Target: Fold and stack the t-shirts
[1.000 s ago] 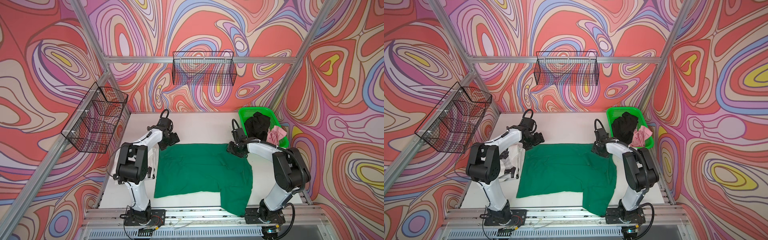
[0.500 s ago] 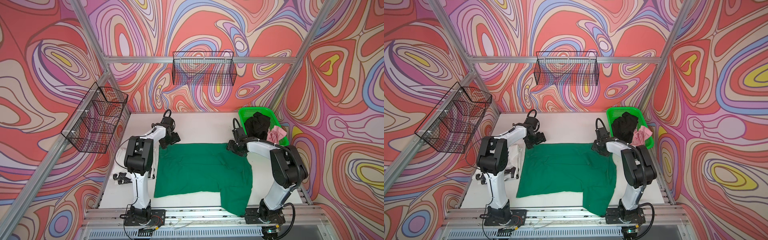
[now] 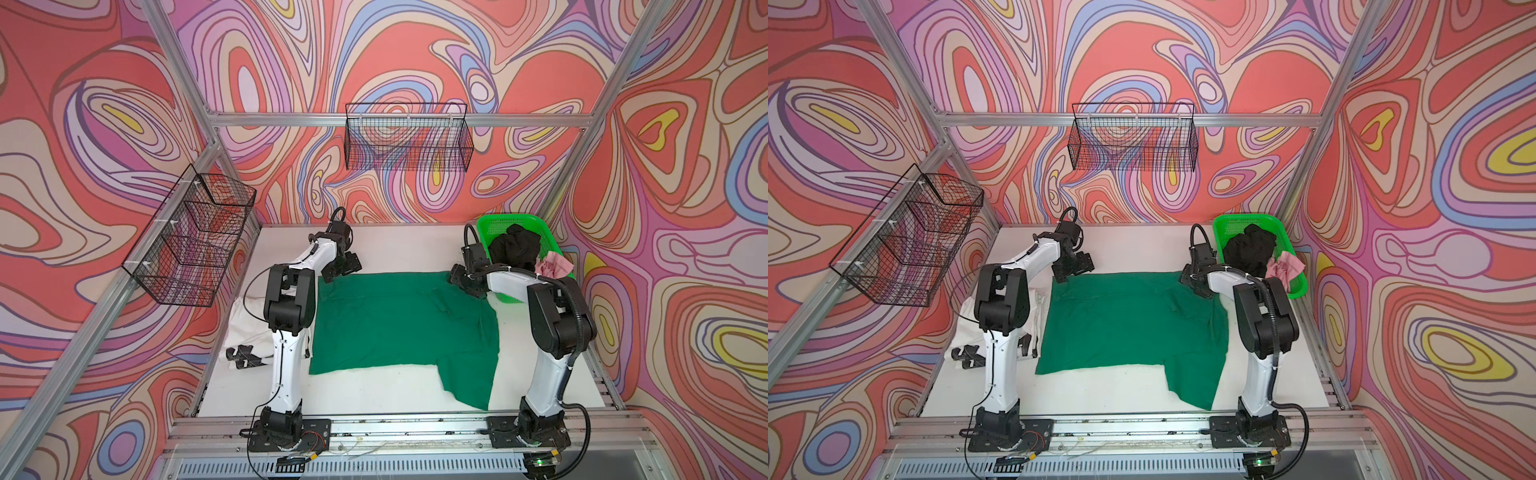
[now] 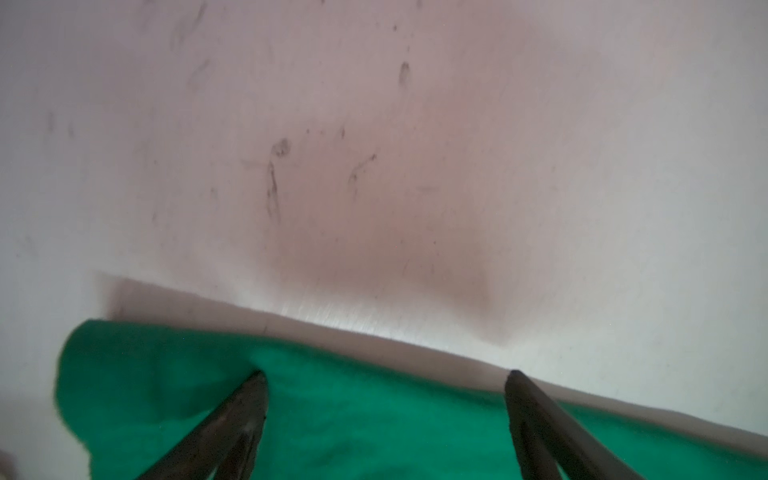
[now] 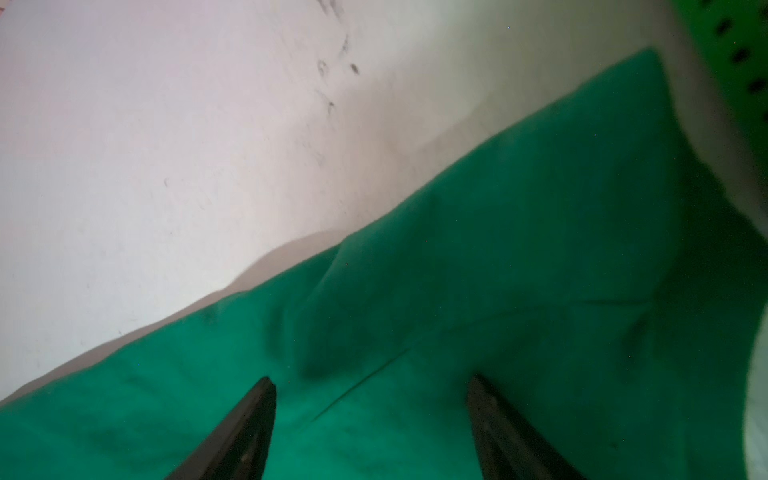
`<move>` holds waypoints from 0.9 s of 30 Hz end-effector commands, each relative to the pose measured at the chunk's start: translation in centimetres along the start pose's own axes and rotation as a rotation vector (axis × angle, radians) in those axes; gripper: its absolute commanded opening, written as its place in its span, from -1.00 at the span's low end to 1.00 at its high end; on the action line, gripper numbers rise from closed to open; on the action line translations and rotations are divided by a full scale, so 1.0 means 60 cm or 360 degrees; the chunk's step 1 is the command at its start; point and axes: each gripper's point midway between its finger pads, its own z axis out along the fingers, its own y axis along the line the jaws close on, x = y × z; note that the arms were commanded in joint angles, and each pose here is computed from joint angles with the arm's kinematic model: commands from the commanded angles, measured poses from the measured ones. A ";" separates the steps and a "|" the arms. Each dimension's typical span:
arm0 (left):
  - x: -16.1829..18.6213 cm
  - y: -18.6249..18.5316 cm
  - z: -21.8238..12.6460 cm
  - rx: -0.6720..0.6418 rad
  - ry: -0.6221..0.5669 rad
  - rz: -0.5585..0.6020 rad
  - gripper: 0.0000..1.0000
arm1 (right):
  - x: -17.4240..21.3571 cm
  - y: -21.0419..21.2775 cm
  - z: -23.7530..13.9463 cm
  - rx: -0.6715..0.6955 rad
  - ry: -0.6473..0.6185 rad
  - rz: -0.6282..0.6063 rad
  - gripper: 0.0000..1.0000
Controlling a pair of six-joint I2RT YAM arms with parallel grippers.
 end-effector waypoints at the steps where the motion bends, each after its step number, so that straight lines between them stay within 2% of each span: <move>1: -0.018 0.004 0.006 -0.0058 0.0030 0.0048 0.89 | 0.067 -0.039 0.053 0.0106 0.0244 0.0033 0.60; 5: -0.059 -0.035 -0.044 0.0052 -0.0044 0.0049 0.94 | 0.036 -0.012 0.046 0.0063 0.0215 0.0013 0.69; 10: -0.094 -0.047 -0.184 0.0155 -0.0266 0.0002 1.00 | -0.017 0.031 -0.032 -0.0058 0.0076 -0.0001 0.85; 12: -0.078 -0.041 -0.235 0.0212 -0.0292 -0.0031 1.00 | -0.024 0.035 -0.072 -0.0091 0.0042 -0.0010 0.94; 16: -0.008 -0.022 -0.296 0.0382 -0.0223 -0.0087 1.00 | 0.008 0.004 -0.131 -0.0039 0.0078 -0.0047 0.96; 19: 0.069 0.026 -0.309 0.0423 -0.0118 -0.0258 1.00 | 0.064 -0.043 -0.158 0.0041 0.0176 -0.0061 0.96; 23: 0.179 0.097 -0.306 0.0341 0.0011 -0.0446 1.00 | 0.146 -0.103 -0.192 0.0137 0.0304 -0.0046 0.96; 27: 0.277 0.158 -0.297 0.0275 0.0104 -0.0630 0.96 | 0.210 -0.121 -0.218 0.0199 0.0355 -0.0079 0.97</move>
